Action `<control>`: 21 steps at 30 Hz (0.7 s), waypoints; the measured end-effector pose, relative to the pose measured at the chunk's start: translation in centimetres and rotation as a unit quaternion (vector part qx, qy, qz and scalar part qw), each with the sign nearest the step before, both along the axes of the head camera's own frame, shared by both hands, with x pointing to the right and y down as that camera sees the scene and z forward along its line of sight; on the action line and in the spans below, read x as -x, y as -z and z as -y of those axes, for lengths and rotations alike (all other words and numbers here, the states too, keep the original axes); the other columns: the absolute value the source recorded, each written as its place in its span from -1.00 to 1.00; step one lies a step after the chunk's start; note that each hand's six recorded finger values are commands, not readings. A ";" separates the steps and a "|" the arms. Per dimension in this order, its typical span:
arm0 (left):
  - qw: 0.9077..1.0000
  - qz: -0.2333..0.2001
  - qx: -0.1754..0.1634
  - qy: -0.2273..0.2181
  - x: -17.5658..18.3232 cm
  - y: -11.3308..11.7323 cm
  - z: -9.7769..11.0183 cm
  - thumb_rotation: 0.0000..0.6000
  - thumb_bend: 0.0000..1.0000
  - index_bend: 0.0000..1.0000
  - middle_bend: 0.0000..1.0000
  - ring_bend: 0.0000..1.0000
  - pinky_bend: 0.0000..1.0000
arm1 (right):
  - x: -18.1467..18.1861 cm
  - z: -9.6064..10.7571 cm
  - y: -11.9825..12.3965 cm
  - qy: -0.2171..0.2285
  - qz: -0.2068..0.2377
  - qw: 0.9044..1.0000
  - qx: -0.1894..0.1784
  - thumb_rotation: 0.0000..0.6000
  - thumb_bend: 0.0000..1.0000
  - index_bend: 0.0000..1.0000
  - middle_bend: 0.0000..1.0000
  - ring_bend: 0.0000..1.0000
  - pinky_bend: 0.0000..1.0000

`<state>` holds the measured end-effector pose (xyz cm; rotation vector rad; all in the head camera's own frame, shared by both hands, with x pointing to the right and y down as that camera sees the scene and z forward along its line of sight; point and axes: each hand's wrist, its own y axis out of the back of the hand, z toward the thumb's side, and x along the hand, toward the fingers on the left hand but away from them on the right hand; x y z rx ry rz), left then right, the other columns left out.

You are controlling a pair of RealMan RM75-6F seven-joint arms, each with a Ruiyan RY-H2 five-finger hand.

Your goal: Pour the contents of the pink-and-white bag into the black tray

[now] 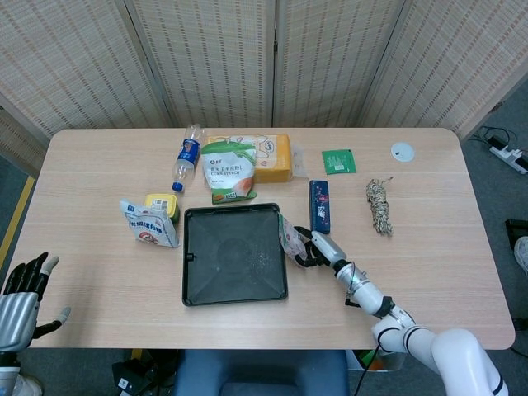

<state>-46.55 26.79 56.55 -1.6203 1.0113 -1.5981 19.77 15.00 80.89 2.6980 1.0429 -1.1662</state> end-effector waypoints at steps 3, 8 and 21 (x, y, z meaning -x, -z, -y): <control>1.000 0.000 -0.001 -0.001 -0.1 0.0 0.0 1.00 -0.36 -1.00 -0.95 -0.89 -1.00 | 0.0 -0.1 0.1 0.004 0.002 1.000 -0.003 1.00 -0.02 -0.84 -0.71 0.41 0.78; 1.000 -0.001 -0.001 -0.003 -0.2 0.0 0.1 1.00 -0.36 -1.00 -0.95 -0.89 -1.00 | -0.4 0.1 0.7 0.004 0.007 1.000 -0.012 1.00 -0.02 -0.89 -0.75 0.39 0.76; 1.000 -0.010 -0.002 -0.013 -1.1 -0.5 0.7 1.00 -0.36 -1.00 -0.95 -0.89 -1.00 | -3.2 0.6 4.4 0.012 -0.001 0.997 -0.072 1.00 -0.02 -0.96 -0.77 0.36 0.74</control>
